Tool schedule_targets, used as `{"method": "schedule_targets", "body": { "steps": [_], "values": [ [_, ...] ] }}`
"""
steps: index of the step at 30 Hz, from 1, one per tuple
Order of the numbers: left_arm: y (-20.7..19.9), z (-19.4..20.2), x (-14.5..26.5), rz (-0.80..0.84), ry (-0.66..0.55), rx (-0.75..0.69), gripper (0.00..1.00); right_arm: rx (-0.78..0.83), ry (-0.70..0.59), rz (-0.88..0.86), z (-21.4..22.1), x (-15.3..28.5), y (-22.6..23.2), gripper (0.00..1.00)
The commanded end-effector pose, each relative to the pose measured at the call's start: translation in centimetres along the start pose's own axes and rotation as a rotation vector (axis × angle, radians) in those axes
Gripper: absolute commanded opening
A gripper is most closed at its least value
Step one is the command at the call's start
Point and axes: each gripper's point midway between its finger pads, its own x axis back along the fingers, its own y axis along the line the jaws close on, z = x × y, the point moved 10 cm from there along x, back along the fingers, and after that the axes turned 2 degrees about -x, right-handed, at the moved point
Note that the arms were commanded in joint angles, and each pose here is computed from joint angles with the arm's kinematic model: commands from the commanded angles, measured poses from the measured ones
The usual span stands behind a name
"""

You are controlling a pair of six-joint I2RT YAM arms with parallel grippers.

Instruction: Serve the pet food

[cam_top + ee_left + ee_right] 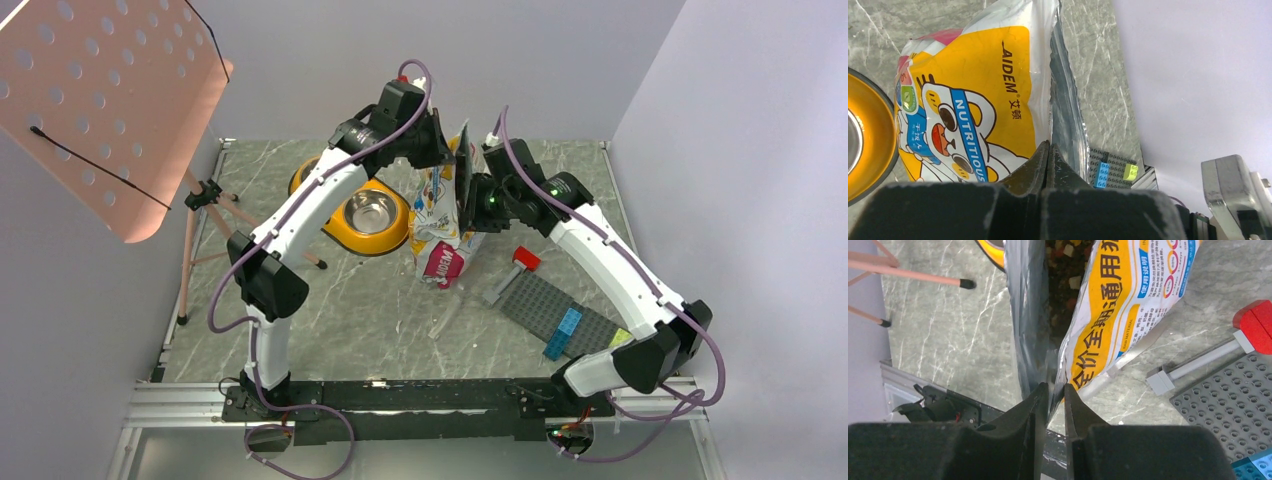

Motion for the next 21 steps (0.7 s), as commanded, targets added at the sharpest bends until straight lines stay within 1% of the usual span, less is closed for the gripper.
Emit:
{"method": "schedule_targets", "body": {
  "steps": [1,6,8,9,12,16,21],
  "values": [
    [-1.3,-1.5,3.8,0.055,-0.100,-0.066,0.07,0.032,0.064,-0.106,1.2,1.3,0.8,0.21],
    [-2.0,0.9,5.5,-0.011,-0.102,-0.162,0.47,0.056,-0.006,-0.020,0.0,0.0,0.3,0.30],
    [-2.2,1.9,5.2,-0.036,-0.089,-0.200,0.59,0.066,-0.028,0.016,-0.5,-0.5,0.0,0.31],
    [-2.3,2.1,5.0,-0.064,-0.089,-0.215,0.61,0.066,-0.043,0.028,-0.9,-0.6,-0.2,0.32],
    [-2.6,2.6,4.4,-0.095,-0.076,-0.248,0.64,0.042,-0.110,0.053,-2.3,-0.9,-1.0,0.33],
    [-2.8,3.5,3.0,-0.092,-0.063,-0.231,0.69,0.001,-0.162,0.038,-4.5,-1.1,-2.5,0.35],
    [-2.5,3.4,1.1,-0.159,-0.069,-0.255,0.69,-0.020,-0.170,0.001,-6.7,-1.9,-4.1,0.32]
  ]
}}
